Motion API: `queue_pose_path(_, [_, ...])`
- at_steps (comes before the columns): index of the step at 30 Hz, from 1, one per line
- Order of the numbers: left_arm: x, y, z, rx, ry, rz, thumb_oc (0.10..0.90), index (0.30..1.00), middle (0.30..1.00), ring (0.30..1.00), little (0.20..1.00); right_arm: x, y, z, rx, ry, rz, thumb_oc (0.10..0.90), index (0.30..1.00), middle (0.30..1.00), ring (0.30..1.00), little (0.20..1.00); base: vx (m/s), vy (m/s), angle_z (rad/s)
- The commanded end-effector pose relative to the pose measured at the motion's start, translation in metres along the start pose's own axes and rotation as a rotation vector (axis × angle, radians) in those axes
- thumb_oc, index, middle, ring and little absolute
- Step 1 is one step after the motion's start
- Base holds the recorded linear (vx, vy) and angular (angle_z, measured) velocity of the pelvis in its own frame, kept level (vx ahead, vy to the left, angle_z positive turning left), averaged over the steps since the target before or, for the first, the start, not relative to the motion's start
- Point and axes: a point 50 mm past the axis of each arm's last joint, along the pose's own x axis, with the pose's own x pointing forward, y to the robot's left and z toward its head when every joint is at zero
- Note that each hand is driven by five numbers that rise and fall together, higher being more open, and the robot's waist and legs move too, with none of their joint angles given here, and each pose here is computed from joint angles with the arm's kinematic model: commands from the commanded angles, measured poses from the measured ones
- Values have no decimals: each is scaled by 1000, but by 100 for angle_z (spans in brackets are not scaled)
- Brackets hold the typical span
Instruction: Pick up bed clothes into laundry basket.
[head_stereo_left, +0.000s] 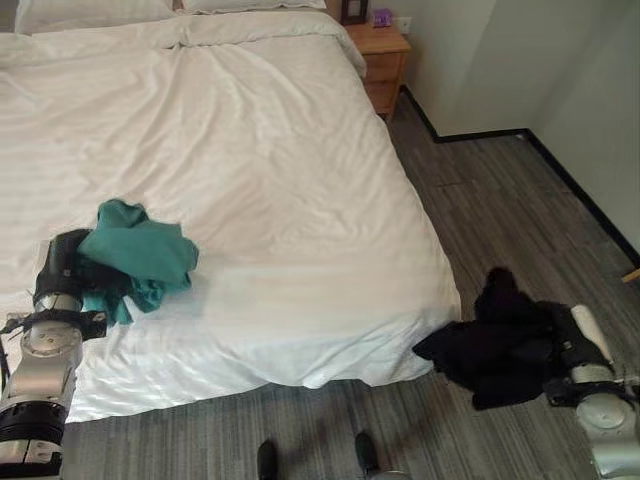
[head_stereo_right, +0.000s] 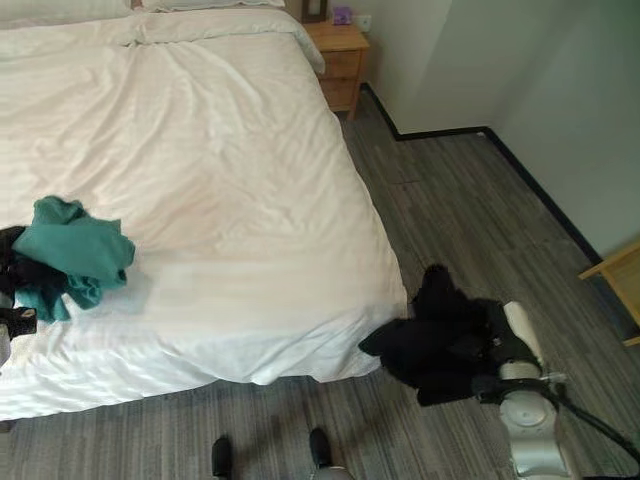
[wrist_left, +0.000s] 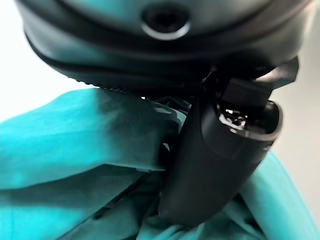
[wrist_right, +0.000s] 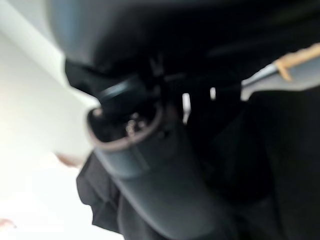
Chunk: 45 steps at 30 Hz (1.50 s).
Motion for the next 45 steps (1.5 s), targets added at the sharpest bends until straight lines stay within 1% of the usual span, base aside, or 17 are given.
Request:
queue_pose_path(1, [10,6,78,-164,-382,66,400,300,300,300,300,12,-40,93,131,-447,-114,400,300,300,300,300,-46,-59,5])
queue_pose_path(3, [3,-12,81,-198,-398,-17,400,300,300,300,300,7,-30,109,193,-522,-48,400,300,300,300,300,-36,-39,8])
queue_pose_path(4, [3,-12,80,-197,-397,-17,400,300,300,300,300,7,-30,109,193,-522,-46,400,300,300,300,300,-10,-24,11])
queue_pose_path(6, [-8,-32,80,-262,-413,-97,400,300,300,300,300,4,-20,115,313,-551,-12,400,300,300,300,300,-21,-34,10])
queue_pose_path(9, [-35,-53,66,-458,-388,-157,400,300,300,300,300,-8,-9,121,493,-601,13,400,300,300,300,300,-24,-20,2])
queue_pose_path(12, [-74,-80,45,-627,-319,-206,400,300,300,300,300,-20,4,106,690,-560,-29,400,300,300,300,300,0,0,0])
queue_pose_path(16, [-88,-79,30,-657,-260,-194,400,300,300,300,300,-26,4,101,664,-543,-36,400,300,300,300,300,11,-2,0])
queue_pose_path(17, [-96,-76,14,-734,-199,-148,400,300,300,300,300,-28,1,97,677,-537,-64,400,300,300,300,300,48,-14,-1])
queue_pose_path(20, [-100,-70,5,-703,-172,-121,400,300,300,300,300,-31,-3,92,681,-524,-90,400,300,300,300,300,36,-6,0])
queue_pose_path(25, [-99,-54,6,-639,-201,-79,400,300,300,300,300,-33,-2,86,699,-504,-84,400,300,300,300,300,9,0,0])
queue_pose_path(29, [-93,-54,14,-623,-237,-89,400,300,300,300,300,-32,-1,86,697,-497,-62,400,300,300,300,300,-9,10,-1])
queue_pose_path(33, [-83,-51,27,-593,-299,-82,400,300,300,300,300,-31,-11,86,664,-504,-89,400,300,300,300,300,-35,76,-16])
queue_pose_path(38, [-70,-27,48,-508,-416,-9,400,300,300,300,300,-34,-18,79,664,-486,-123,400,300,300,300,300,-52,145,-63])
queue_pose_path(40, [-65,-27,55,-502,-441,-18,400,300,300,300,300,-36,-19,74,646,-462,-136,400,300,300,300,300,-132,148,-72])
queue_pose_path(41, [-56,-29,75,-425,-515,-64,400,300,300,300,300,-40,-25,70,622,-454,-155,400,300,300,300,300,-204,137,-54])
queue_pose_path(42, [-55,-30,76,-425,-519,-64,400,300,300,300,300,-39,-25,70,623,-456,-159,400,300,300,300,300,-316,300,-48])
queue_pose_path(45, [-48,-50,88,-438,-540,-151,400,300,300,300,300,-46,-16,60,658,-411,-145,400,300,300,300,300,-159,329,-99])
